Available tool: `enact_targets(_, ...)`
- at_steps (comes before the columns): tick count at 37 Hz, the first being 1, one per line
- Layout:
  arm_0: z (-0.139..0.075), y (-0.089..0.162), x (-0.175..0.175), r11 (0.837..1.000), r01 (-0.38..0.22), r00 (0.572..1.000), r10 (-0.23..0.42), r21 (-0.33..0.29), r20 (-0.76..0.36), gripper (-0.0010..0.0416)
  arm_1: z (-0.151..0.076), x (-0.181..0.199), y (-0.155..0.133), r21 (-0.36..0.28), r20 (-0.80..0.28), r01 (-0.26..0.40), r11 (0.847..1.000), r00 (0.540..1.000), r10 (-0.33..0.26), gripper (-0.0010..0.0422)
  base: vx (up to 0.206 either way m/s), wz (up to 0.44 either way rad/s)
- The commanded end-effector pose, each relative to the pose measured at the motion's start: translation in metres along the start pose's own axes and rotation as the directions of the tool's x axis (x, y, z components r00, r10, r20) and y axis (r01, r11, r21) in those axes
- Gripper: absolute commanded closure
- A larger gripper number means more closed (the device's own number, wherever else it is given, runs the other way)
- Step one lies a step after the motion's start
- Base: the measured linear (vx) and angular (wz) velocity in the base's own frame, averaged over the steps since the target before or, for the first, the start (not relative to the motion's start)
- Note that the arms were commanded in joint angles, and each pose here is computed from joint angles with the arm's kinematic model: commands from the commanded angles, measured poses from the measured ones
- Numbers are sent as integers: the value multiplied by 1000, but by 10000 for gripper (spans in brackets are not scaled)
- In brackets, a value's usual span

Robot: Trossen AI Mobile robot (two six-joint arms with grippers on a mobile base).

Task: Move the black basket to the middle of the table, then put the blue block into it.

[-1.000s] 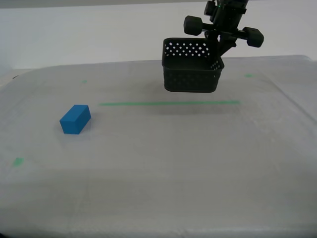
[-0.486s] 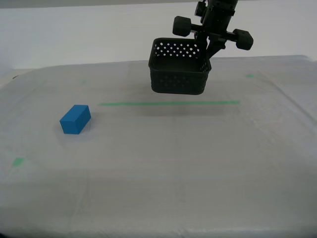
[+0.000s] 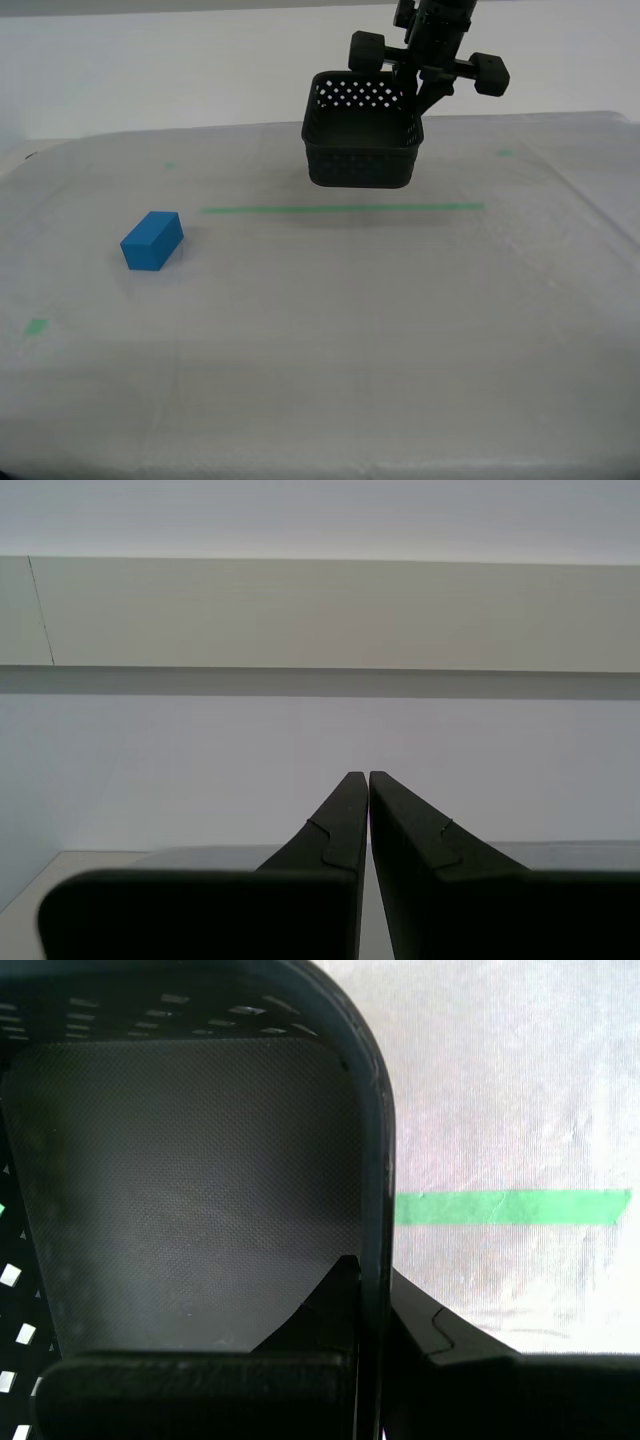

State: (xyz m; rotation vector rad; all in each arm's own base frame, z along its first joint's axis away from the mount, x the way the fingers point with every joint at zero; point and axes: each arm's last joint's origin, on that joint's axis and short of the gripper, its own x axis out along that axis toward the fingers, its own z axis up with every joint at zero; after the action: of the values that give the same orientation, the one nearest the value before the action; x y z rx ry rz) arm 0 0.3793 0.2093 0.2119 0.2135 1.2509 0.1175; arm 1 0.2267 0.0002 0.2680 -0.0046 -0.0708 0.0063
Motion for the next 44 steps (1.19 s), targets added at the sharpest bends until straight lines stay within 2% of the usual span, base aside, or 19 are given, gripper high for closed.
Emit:
enact_targets(1,0,1,2,1000,5,1000,-5,1,5,407,1,0,0,1,5,-1,1000,1000,1,412,0,0)
enact_targets(13,2,6,34,1000,24,999,-25,-21,-43,407,1,0,0,2,4,0,1000,1000,0,412,0,0)
enact_targets(24,11,15,56,999,18,999,-20,-38,-48,407,1,0,0,1,5,0,1000,1000,0,412,0,0)
enact_targets(34,11,14,77,999,18,996,-22,-43,-91,406,0,0,0,1,3,0,1000,1000,0,412,0,0)
enact_targets(44,9,11,86,996,55,996,-59,-64,-69,406,1,0,0,1,4,-1,1000,1000,1,412,0,0)
